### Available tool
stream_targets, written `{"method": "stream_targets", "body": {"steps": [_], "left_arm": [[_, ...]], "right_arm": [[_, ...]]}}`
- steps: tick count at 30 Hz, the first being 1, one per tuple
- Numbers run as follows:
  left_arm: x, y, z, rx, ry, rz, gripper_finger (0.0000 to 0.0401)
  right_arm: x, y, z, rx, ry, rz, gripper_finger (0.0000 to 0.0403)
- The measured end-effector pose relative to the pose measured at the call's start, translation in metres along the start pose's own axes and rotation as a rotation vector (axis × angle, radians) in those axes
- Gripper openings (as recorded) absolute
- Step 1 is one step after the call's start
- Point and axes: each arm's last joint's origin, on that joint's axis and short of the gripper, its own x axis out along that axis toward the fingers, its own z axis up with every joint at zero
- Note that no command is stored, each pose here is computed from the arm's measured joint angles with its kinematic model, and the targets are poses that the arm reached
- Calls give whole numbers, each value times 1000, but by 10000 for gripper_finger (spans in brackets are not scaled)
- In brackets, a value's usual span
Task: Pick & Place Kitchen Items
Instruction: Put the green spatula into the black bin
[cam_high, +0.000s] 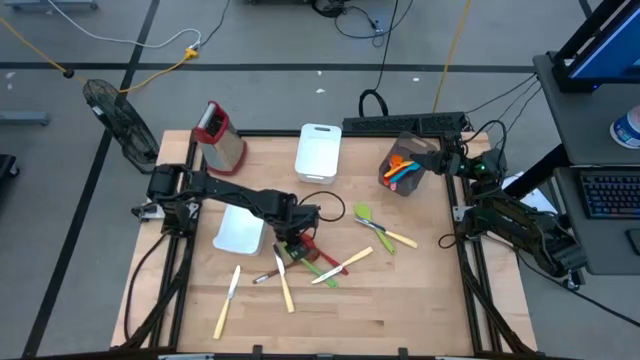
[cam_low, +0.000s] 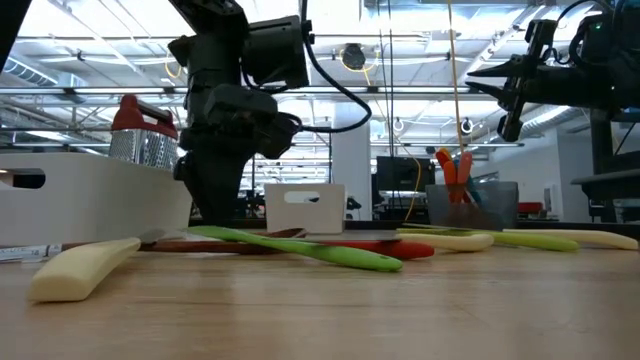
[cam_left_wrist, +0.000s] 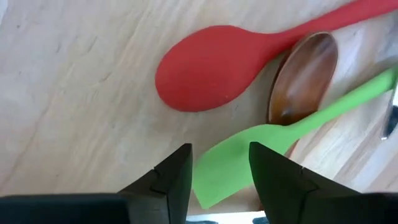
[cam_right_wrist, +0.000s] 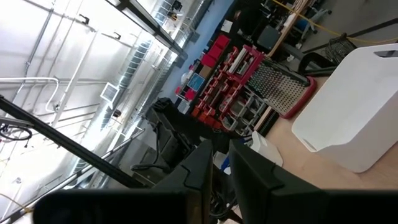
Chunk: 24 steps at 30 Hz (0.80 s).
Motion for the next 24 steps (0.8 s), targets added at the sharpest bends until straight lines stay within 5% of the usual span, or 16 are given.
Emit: {"method": "stream_targets", "body": {"steps": [24], "left_arm": [[4, 8, -1, 4, 86, -123, 161]], "right_arm": [[0, 0, 0, 0, -3, -1, 49]]}}
